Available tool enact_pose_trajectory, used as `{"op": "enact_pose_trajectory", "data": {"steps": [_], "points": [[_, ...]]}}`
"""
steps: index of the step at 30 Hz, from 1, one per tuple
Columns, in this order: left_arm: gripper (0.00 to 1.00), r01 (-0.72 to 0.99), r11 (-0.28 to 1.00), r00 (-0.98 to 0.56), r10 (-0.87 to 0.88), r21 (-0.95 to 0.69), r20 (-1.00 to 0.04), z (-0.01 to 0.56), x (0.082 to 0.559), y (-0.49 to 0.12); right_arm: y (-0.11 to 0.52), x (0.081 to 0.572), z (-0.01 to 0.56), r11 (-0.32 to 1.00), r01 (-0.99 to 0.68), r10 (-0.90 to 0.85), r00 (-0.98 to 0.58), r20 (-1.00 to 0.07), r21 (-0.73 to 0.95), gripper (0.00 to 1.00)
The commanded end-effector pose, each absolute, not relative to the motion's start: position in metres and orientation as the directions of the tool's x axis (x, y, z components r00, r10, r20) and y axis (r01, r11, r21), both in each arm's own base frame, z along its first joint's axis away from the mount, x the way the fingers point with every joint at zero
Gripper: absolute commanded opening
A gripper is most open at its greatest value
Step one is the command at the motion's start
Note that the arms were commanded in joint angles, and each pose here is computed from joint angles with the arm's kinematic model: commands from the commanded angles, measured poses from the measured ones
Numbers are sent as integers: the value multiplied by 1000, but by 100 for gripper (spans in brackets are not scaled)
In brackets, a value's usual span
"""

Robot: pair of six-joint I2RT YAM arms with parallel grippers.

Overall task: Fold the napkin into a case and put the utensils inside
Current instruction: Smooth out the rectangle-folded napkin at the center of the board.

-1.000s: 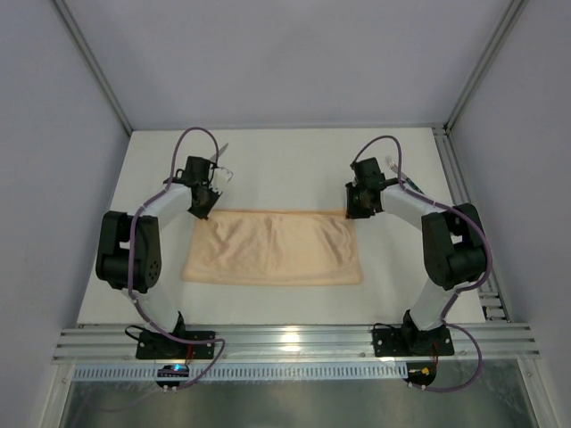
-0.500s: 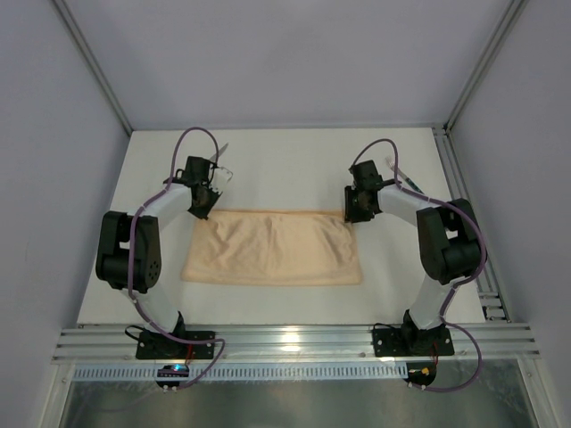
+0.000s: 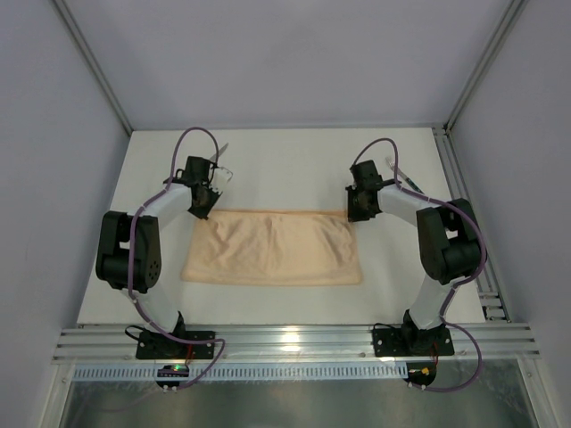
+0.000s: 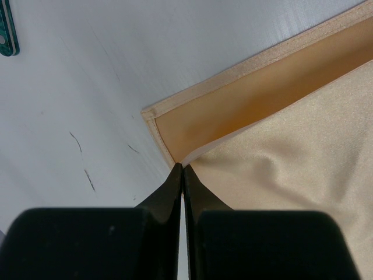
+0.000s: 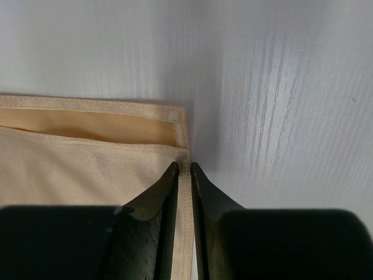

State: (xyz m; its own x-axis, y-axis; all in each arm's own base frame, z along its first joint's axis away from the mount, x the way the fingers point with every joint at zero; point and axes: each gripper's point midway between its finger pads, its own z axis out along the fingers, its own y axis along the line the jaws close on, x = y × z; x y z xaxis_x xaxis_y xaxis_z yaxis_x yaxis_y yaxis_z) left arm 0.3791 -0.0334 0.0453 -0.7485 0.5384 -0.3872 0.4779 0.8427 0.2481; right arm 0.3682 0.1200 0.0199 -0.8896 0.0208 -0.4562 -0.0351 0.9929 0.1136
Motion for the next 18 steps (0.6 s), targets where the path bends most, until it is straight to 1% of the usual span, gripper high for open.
{"op": "enact_pose_trajectory", "data": {"steps": [1, 4, 10, 18], "points": [[0, 465, 851, -733, 525, 245, -433, 65, 384, -36, 122, 380, 34, 994, -47, 11, -859, -512, 100, 18], [0, 466, 850, -732, 526, 245, -432, 64, 384, -36, 123, 381, 38, 993, -50, 12, -853, -522, 103, 12], [0, 466, 851, -733, 525, 243, -432, 64, 384, -36, 126, 380, 44, 993, -60, 2, -845, -535, 98, 4], [0, 462, 852, -734, 524, 246, -432, 65, 384, -36, 130, 382, 50, 990, -82, -5, -828, -561, 112, 4]]}}
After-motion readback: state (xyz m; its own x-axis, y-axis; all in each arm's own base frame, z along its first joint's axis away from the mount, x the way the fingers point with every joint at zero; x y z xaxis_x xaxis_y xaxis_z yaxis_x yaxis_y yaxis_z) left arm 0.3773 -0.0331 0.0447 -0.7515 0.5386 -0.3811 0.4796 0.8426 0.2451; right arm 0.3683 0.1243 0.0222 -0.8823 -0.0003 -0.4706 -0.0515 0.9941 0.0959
